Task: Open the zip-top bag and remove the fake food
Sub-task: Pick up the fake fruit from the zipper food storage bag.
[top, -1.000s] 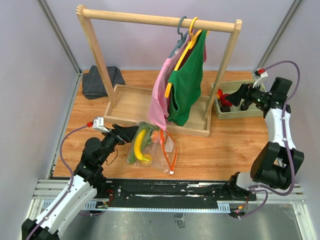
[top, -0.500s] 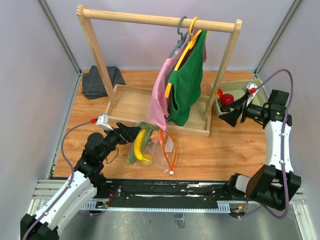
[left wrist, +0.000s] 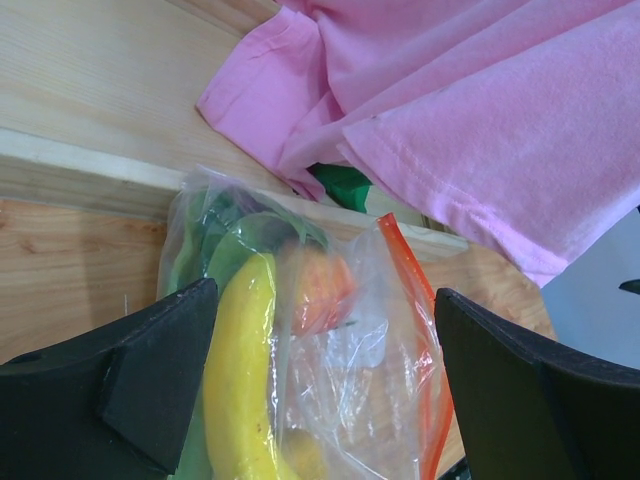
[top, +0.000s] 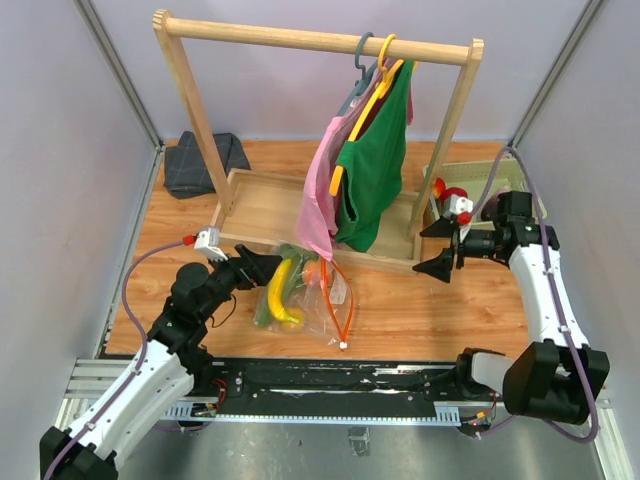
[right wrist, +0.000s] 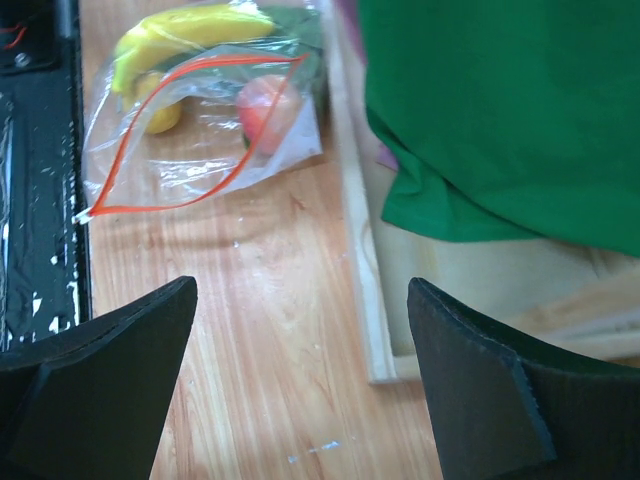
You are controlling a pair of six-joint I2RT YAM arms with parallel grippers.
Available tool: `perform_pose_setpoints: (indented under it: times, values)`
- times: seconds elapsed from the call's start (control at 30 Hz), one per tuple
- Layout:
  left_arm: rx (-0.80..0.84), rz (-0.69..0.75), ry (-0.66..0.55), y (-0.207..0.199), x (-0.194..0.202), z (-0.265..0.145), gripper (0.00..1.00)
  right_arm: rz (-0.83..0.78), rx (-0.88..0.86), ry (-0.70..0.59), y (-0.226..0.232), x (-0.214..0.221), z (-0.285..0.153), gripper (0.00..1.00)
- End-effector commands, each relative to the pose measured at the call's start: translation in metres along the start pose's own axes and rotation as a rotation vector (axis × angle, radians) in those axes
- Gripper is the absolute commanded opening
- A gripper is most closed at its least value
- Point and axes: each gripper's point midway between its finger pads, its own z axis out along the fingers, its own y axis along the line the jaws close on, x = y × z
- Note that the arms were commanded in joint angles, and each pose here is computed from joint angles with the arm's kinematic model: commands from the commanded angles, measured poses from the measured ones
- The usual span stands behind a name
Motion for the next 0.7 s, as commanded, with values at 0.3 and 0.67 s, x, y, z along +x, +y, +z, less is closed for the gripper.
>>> perform_pose_setpoints:
  times: [0.3, 0.67]
  values:
    - [0.013, 0.028, 0.022, -0.005, -0.001, 0.000, 0.92, -0.163, -0.245, 0.068, 0.040, 0.013, 0.043, 0.87]
    - [-0.013, 0.036, 0.047, 0.003, 0.008, 0.007, 0.92, -0.294, -0.390, 0.178, 0.053, 0.030, 0.078, 0.87]
